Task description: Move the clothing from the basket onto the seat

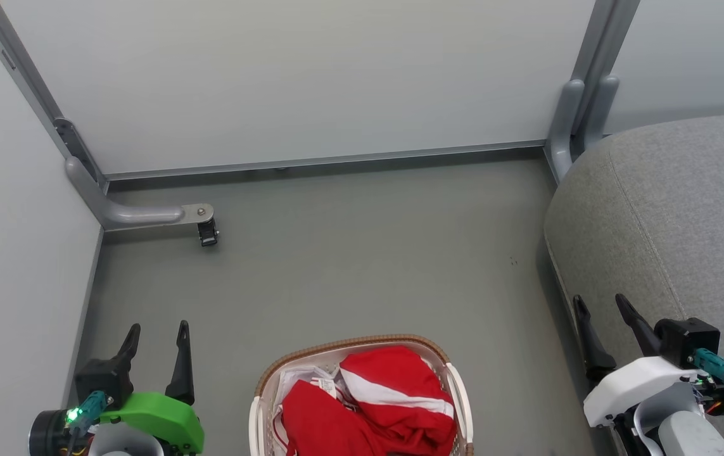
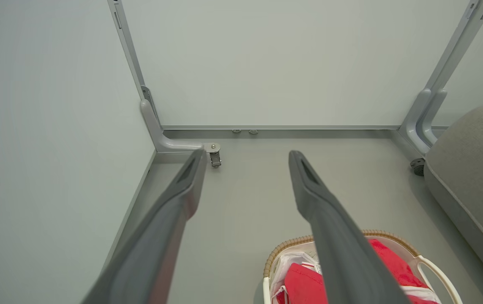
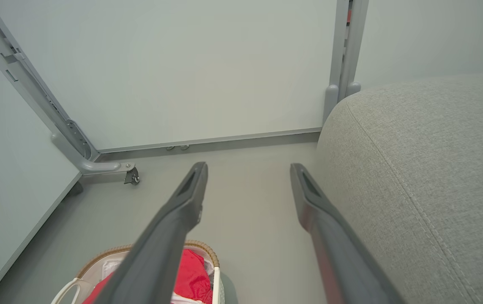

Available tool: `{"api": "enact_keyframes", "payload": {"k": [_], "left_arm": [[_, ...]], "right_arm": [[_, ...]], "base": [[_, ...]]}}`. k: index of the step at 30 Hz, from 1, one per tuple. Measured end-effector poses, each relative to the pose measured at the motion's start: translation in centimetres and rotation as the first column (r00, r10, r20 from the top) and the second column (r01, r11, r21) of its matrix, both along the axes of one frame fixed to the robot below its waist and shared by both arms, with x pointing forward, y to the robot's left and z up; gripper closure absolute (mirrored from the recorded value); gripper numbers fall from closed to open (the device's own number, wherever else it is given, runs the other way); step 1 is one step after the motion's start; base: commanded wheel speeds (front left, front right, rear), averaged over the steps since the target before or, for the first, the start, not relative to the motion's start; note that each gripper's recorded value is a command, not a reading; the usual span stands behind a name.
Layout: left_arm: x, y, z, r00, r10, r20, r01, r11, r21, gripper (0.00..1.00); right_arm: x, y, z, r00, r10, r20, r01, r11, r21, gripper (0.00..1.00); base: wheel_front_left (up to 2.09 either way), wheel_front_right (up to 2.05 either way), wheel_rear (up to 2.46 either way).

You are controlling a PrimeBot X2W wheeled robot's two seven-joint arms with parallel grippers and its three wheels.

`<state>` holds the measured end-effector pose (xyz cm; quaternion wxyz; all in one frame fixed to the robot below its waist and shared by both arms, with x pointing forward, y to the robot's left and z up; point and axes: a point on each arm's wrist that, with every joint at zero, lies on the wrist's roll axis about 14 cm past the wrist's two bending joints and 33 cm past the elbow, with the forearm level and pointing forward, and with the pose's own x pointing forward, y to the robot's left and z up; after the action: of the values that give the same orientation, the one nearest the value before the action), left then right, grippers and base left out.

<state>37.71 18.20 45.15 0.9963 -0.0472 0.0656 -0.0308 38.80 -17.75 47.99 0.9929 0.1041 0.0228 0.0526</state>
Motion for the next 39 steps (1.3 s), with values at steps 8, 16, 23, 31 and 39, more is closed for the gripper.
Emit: {"api": "enact_keyframes", "payload": {"k": [8, 16, 23, 31, 39], "left_arm": [[-0.1, 0.3, 0.0, 1.0, 0.003, 0.01, -0.003, 0.999, 0.037, 0.0], [-0.2, 0.2, 0.0, 1.0, -0.012, 0.018, 0.01, 0.997, 0.081, 0.0], [-0.3, 0.1, -0.1, 0.999, -0.026, 0.021, 0.024, 0.994, 0.111, 0.0], [-0.3, 0.1, -0.3, 1.0, -0.013, 0.017, 0.012, 0.997, 0.079, 0.0], [0.1, -0.2, -1.4, 1.0, -0.006, -0.017, 0.007, 0.999, 0.036, 0.0]], "right_arm": [[-0.1, -0.3, -0.2, 1.0, -0.002, 0.004, 0.002, 0.999, -0.053, 0.0], [-0.2, -0.3, -0.4, 1.0, 0.005, 0.008, -0.004, 0.995, -0.101, 0.0], [-0.2, -0.2, -0.4, 1.0, 0.012, 0.014, -0.01, 0.992, -0.128, 0.0], [-0.1, 0.0, -0.5, 1.0, 0.012, 0.014, -0.01, 0.993, -0.118, 0.0], [0.8, 1.3, 0.2, 0.998, 0.052, 0.036, -0.047, 0.992, -0.114, 0.0]], "base": [[0.0, 0.0, 0.0], [0.0, 0.0, 0.0], [0.0, 0.0, 0.0], [0.0, 0.0, 0.0], [0.0, 0.0, 0.0]]}}
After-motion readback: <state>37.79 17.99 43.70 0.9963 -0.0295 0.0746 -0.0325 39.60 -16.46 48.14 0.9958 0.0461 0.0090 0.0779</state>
